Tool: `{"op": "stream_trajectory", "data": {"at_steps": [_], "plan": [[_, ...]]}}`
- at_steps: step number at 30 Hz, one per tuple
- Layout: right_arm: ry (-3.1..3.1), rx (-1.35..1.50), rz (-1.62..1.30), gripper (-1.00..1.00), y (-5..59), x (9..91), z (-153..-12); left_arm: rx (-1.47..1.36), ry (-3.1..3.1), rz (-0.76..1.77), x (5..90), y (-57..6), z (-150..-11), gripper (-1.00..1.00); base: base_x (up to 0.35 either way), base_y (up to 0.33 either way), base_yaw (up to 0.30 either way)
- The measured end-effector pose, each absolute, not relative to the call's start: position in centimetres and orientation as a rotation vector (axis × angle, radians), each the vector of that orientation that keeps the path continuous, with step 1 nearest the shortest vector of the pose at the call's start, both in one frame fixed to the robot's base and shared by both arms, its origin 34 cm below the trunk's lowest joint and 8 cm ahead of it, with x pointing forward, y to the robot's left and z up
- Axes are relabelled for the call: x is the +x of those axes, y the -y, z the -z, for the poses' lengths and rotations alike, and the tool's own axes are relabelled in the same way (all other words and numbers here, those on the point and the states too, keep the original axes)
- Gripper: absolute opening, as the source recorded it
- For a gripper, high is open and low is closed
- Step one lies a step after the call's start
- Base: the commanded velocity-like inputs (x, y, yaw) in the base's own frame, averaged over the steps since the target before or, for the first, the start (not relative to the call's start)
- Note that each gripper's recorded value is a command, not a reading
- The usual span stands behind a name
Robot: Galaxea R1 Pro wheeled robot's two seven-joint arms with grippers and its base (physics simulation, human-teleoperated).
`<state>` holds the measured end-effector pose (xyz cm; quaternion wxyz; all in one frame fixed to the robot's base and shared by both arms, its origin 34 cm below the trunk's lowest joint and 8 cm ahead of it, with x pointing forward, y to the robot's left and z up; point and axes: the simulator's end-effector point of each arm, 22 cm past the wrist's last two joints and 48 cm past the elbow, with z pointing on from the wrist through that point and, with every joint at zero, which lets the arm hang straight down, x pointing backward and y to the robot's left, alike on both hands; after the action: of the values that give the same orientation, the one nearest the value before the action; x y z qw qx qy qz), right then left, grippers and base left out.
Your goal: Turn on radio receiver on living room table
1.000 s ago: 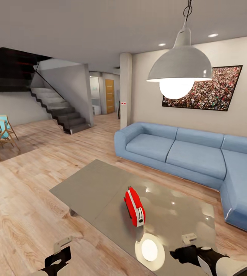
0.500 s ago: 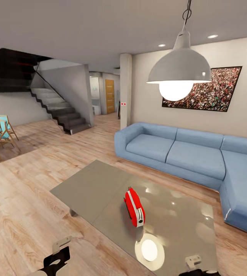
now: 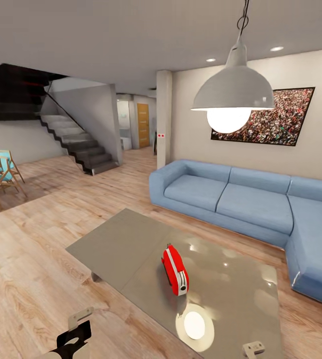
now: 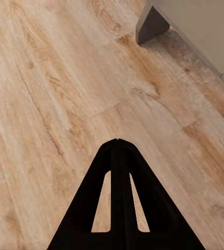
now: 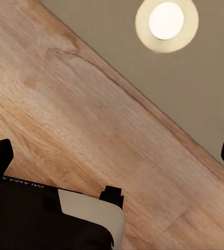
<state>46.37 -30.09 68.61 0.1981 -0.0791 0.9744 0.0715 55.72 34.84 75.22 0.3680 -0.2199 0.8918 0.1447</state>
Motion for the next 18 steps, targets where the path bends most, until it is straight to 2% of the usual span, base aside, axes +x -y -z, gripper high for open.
{"op": "stream_trajectory", "data": {"at_steps": [18], "plan": [[-2.727, -0.222, -0.203, 1.00, 29.9, 45.6, -69.8, -0.563, -2.301, -0.373, 54.6, -34.6, -76.2, -1.00, 0.000, 0.000, 0.000]]}}
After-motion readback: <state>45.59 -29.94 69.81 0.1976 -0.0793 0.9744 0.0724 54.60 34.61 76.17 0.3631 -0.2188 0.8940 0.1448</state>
